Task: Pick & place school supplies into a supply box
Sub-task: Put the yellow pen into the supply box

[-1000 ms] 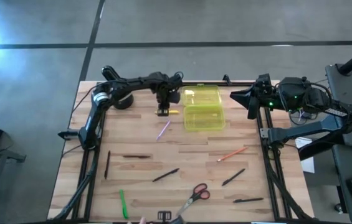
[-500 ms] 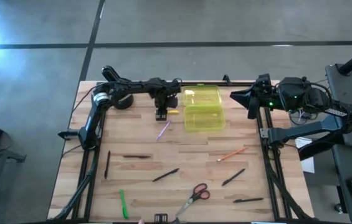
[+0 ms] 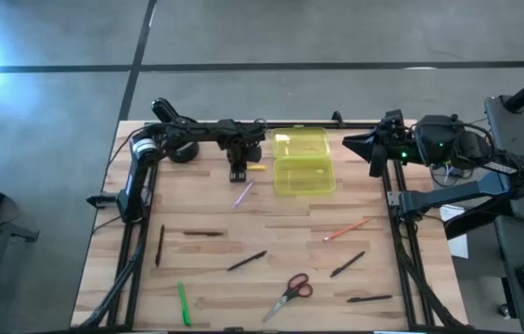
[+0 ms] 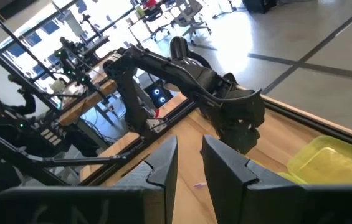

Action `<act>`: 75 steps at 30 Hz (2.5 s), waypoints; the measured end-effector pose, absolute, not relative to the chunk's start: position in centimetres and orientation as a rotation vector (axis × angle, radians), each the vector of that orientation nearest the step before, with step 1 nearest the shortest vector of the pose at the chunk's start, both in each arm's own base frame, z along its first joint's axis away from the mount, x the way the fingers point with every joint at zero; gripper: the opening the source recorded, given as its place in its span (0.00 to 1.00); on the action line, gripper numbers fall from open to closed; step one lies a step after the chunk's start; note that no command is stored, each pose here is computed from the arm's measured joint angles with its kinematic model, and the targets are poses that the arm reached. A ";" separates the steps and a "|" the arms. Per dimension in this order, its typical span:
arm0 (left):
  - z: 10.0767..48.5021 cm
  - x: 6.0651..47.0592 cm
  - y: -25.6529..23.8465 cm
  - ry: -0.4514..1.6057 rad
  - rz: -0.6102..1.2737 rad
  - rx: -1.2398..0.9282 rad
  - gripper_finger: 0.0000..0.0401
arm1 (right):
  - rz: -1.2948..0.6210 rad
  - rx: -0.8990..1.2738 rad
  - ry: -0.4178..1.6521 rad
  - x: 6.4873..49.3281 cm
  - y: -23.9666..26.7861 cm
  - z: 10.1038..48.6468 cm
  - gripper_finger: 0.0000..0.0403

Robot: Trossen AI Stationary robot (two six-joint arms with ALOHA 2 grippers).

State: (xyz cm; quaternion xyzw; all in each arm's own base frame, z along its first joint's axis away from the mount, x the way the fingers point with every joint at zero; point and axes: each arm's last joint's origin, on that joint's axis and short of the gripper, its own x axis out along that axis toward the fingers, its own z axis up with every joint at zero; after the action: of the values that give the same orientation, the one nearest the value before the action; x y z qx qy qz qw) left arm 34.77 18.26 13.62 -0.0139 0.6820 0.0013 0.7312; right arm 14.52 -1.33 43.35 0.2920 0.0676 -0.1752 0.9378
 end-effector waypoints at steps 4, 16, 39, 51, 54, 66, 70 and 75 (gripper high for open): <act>13.9 34.9 17.9 1.510 -0.011 -0.029 0.03 | -0.355 0.598 0.127 14.6 -1.3 43.5 0.17; 16.9 36.1 18.3 1.421 -0.018 -0.025 0.03 | -0.333 0.602 0.122 14.6 -1.3 43.6 0.17; 20.9 34.2 17.8 1.396 -0.006 -0.012 0.02 | -0.316 0.595 0.130 14.6 -1.1 43.5 0.17; 29.0 32.2 16.7 1.082 0.162 -0.082 0.02 | -0.324 0.538 0.169 15.7 -1.2 43.1 0.17; 31.5 31.6 16.2 0.953 0.198 -0.135 0.02 | -0.329 0.521 0.191 16.5 -1.2 42.8 0.17; 39.3 30.6 13.0 0.459 0.225 -0.281 0.02 | -0.217 0.361 0.125 20.8 -1.2 42.9 0.23; 40.5 31.3 11.3 0.363 0.172 -0.274 0.02 | -0.208 0.329 0.104 22.0 -1.2 42.8 0.33; 41.2 32.2 9.1 0.294 0.099 -0.241 0.02 | -0.214 0.319 0.114 23.7 -1.3 42.1 0.41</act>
State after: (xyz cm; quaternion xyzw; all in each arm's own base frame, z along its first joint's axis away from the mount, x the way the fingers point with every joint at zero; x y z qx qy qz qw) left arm 32.22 9.14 41.22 -0.1197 0.1460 0.0493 0.9808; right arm 23.68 -1.33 42.15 0.1584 0.0566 -0.1065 0.9800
